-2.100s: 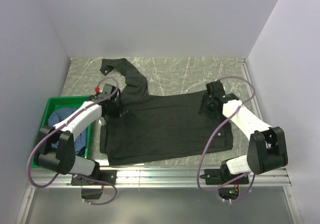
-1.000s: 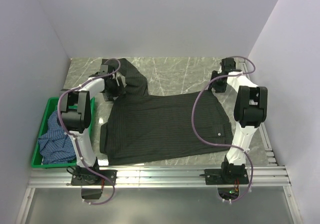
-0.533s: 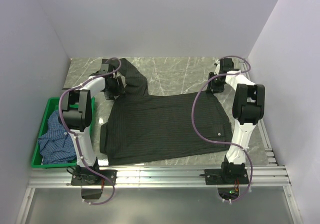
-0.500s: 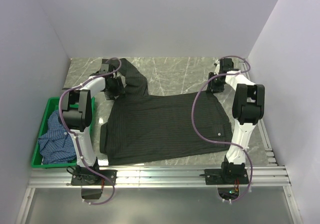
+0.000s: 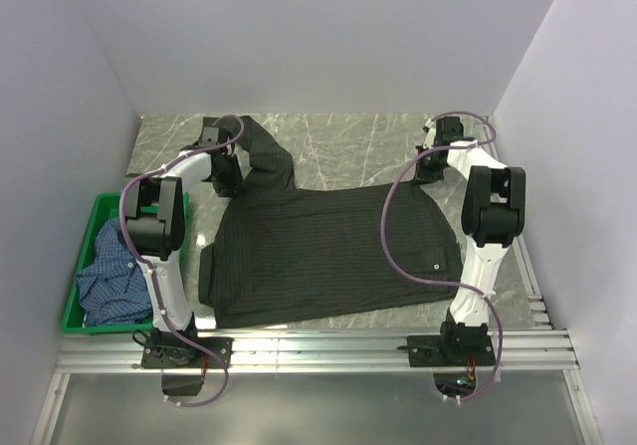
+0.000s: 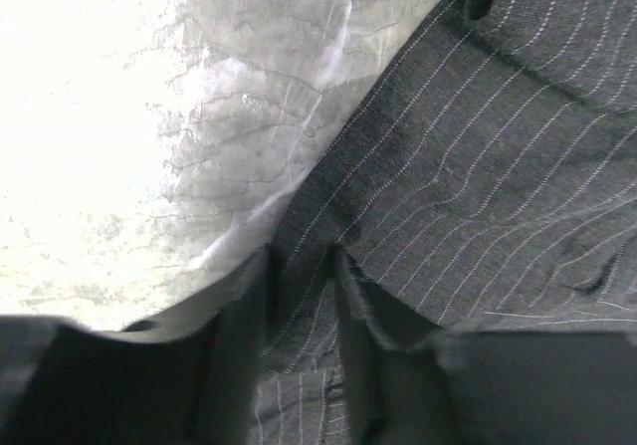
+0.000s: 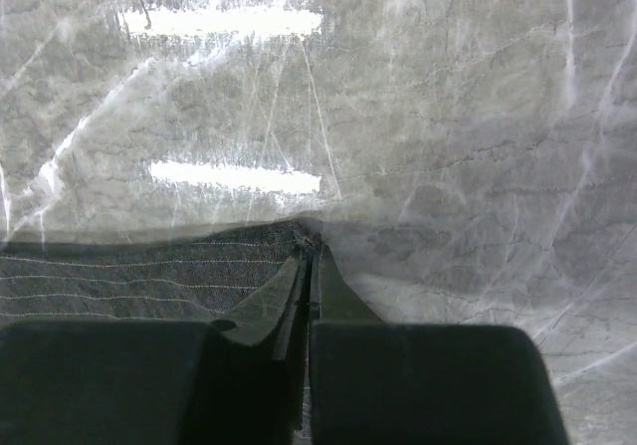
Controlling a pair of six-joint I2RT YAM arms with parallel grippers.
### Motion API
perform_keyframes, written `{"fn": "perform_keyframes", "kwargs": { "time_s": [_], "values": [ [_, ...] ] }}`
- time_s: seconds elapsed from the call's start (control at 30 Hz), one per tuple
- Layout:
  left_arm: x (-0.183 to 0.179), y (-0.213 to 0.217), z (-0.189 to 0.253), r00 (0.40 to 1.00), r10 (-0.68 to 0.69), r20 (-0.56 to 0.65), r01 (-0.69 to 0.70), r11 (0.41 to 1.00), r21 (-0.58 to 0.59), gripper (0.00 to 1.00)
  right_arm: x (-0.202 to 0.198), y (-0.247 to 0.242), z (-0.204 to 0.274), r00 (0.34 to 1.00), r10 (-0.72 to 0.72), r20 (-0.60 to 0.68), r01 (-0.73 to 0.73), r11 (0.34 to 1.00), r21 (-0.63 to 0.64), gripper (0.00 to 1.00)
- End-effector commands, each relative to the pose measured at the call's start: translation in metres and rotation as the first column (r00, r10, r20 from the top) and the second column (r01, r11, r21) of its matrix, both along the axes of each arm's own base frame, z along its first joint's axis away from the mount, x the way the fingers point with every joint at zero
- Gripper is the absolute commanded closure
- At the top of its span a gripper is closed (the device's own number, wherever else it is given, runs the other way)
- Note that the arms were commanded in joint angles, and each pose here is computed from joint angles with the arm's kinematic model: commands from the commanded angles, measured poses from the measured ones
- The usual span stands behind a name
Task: Fold and stack the long sleeve shirts
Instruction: Fold the shirt
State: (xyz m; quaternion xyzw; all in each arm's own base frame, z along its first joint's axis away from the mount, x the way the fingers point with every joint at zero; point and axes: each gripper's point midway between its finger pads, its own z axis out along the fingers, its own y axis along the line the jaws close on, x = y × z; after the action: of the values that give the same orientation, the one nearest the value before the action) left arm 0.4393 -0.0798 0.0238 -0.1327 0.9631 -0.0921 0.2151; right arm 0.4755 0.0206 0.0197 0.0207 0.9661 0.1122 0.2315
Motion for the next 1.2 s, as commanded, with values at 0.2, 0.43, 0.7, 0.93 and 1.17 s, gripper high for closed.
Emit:
{"fn": "perform_keyframes", "kwargs": {
  "time_s": [0.2, 0.43, 0.7, 0.93, 1.17],
  "values": [
    [-0.016, -0.006, -0.033, 0.994, -0.052, -0.091, 0.053, 0.998, 0.014, 0.99, 0.006, 0.0, 0.003, 0.999, -0.018, 0.03, 0.018, 1.0, -0.019, 1.0],
    [0.002, -0.002, -0.005, 0.998, -0.064, 0.021, 0.063, 0.997, 0.044, 0.99, 0.014, -0.01, 0.032, 0.991, -0.061, 0.115, 0.067, 0.997, -0.048, 1.0],
    [0.015, 0.005, 0.04, 0.99, -0.038, 0.133, 0.029, 0.997, 0.072, 0.99, 0.019, -0.019, 0.092, 0.961, -0.117, 0.25, 0.135, 0.989, -0.058, 1.0],
    [0.004, 0.009, 0.064, 0.983, 0.014, 0.184, -0.026, 0.998, 0.064, 0.99, 0.005, -0.023, 0.098, 0.946, -0.175, 0.273, 0.194, 0.98, -0.044, 1.0],
    [-0.018, 0.007, 0.085, 0.974, 0.014, 0.227, -0.027, 0.998, 0.053, 1.0, -0.013, -0.026, 0.097, 0.934, -0.227, 0.278, 0.247, 0.968, -0.04, 1.0]
  ]
}}
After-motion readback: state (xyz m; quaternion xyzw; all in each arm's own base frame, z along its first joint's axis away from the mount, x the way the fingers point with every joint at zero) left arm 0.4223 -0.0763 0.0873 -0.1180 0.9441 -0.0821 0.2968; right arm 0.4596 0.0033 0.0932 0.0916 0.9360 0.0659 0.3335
